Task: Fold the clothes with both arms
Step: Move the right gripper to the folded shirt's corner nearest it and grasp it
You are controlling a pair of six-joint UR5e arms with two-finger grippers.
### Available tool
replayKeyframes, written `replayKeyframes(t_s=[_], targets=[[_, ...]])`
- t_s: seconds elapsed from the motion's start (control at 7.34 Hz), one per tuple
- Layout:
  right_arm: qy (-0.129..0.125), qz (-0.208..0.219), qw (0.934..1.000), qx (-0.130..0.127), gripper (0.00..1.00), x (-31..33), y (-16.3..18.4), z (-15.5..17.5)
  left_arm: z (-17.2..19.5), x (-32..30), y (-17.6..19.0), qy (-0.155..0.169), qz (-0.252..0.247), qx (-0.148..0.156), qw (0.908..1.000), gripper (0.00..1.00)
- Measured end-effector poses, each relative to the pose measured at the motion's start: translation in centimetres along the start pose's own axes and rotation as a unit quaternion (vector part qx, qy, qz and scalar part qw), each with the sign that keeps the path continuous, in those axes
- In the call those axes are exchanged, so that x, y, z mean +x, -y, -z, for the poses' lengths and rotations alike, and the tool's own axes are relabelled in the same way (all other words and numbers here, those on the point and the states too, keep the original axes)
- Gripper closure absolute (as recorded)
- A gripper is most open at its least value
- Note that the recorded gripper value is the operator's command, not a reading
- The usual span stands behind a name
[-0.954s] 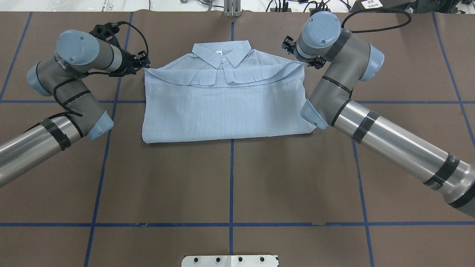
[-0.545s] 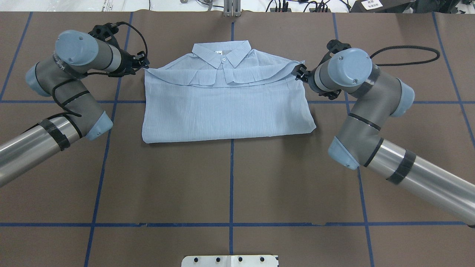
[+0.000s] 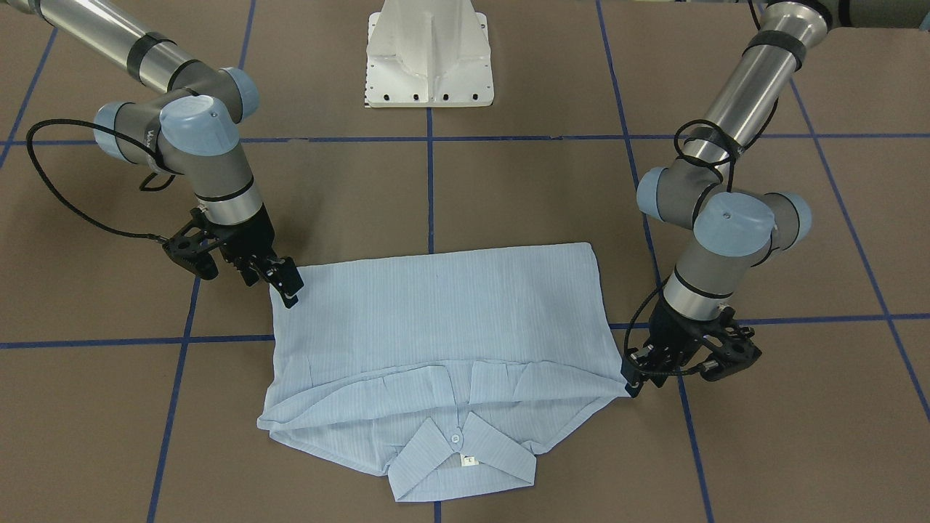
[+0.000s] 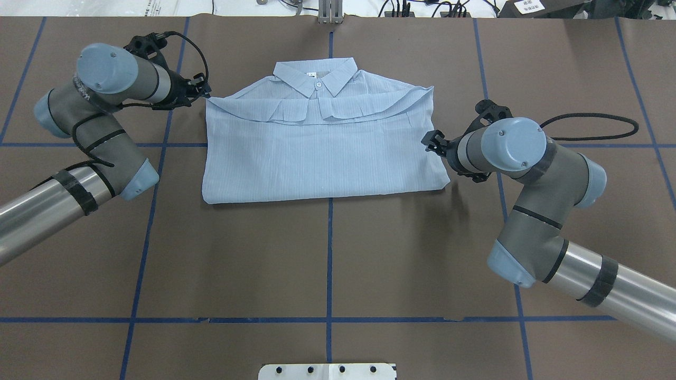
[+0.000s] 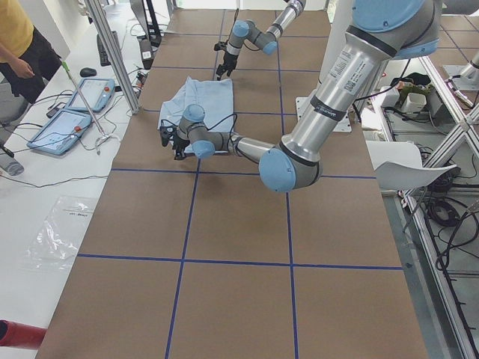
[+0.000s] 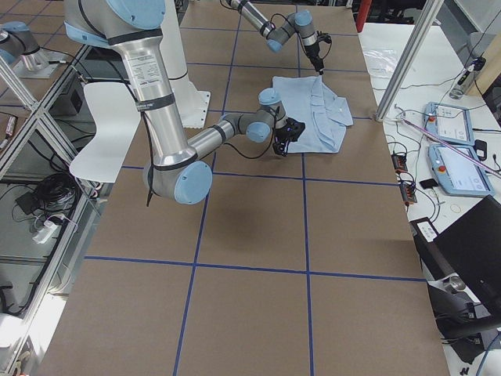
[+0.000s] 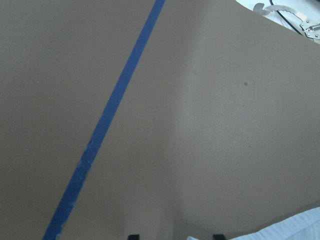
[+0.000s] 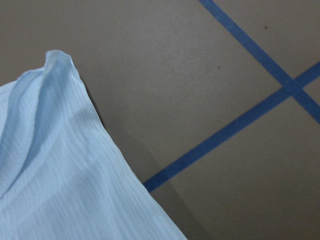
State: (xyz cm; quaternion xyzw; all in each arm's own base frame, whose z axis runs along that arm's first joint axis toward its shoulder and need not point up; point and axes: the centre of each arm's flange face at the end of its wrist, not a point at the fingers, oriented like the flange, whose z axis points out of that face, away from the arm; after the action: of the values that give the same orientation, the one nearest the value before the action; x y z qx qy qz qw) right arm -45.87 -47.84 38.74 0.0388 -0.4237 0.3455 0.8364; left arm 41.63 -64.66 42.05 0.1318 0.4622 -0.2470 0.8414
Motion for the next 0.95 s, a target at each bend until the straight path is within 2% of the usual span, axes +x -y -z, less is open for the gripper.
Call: replayKeyframes(t_s=[0.14,0.41,0.95], targets=[[-0.002,-0.002,1.0,-0.004,0.99,0.2,-0.5,-0.2,0.0,0.0,0.0,0.0,0.0,0.0,1.0,0.42],[-0.006,-0.012,0.9998,-0.014,1.0,0.6,-1.1,-0.3,0.0,0.0,-0.1,0.001,0.0,0.0,1.0,0.42],[-0.005,-0.016,0.9982,-0.058,1.0,1.4,-1.9,1.4,0.5,0.7,-0.1,-0.006,0.001,0.001,1.0,0.42]])
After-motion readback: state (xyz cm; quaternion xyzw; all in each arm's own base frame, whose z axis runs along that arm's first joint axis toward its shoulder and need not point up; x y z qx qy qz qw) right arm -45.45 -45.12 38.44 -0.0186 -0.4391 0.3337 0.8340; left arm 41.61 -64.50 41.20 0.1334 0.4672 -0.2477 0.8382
